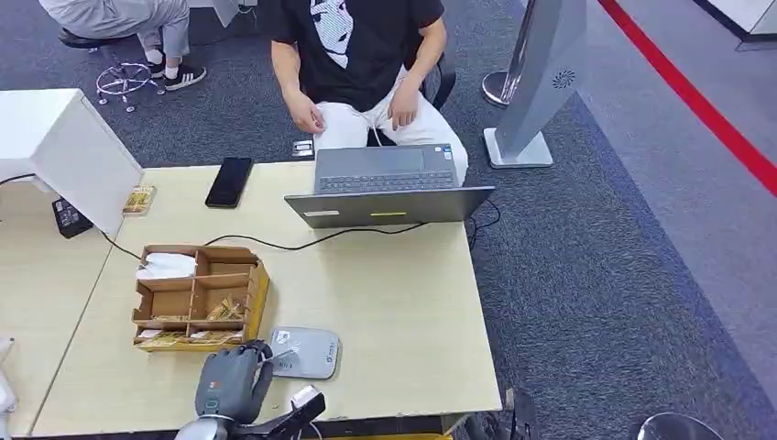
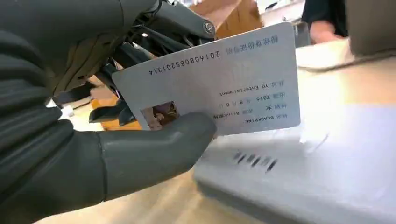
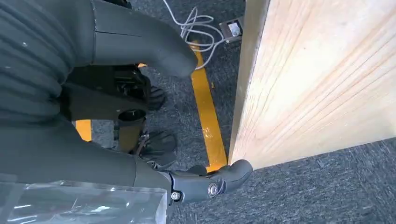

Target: Pass the card to the sensor for recognition and then transmit it.

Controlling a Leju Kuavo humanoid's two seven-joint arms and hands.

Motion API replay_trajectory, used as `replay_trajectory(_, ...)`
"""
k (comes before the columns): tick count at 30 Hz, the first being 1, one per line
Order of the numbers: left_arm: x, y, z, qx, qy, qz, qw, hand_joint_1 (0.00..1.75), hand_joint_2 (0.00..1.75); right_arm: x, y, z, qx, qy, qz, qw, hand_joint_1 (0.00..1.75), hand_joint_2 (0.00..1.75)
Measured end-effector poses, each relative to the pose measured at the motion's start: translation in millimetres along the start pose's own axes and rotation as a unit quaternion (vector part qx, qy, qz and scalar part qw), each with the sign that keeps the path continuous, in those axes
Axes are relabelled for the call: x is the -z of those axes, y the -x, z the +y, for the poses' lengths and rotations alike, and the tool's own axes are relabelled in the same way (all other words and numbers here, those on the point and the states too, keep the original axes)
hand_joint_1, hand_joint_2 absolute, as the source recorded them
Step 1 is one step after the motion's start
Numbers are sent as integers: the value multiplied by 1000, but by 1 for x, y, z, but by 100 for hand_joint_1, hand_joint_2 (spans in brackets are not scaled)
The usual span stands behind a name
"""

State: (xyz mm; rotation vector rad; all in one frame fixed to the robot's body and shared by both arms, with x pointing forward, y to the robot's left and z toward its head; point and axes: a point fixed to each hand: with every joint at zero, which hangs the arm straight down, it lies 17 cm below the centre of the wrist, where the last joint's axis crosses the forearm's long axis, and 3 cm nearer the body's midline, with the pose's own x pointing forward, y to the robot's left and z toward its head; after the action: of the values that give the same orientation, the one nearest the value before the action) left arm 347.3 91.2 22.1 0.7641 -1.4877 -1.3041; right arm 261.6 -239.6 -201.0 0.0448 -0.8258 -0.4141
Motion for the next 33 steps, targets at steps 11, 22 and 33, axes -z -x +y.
replay_trajectory(11, 31, -53, 104, 6, -128, -69, 989, 175, 175, 0, 0, 2, -10, -3, 0, 1000, 0, 175)
replay_trajectory(22, 63, -46, 197, 57, -208, -50, 975, 175, 175, 1, -1, 28, -39, -35, 7, 999, 0, 175)
replay_trajectory(33, 92, 46, 259, 112, -236, 37, 965, 175, 175, 2, -1, 39, -63, -55, 15, 996, 0, 175)
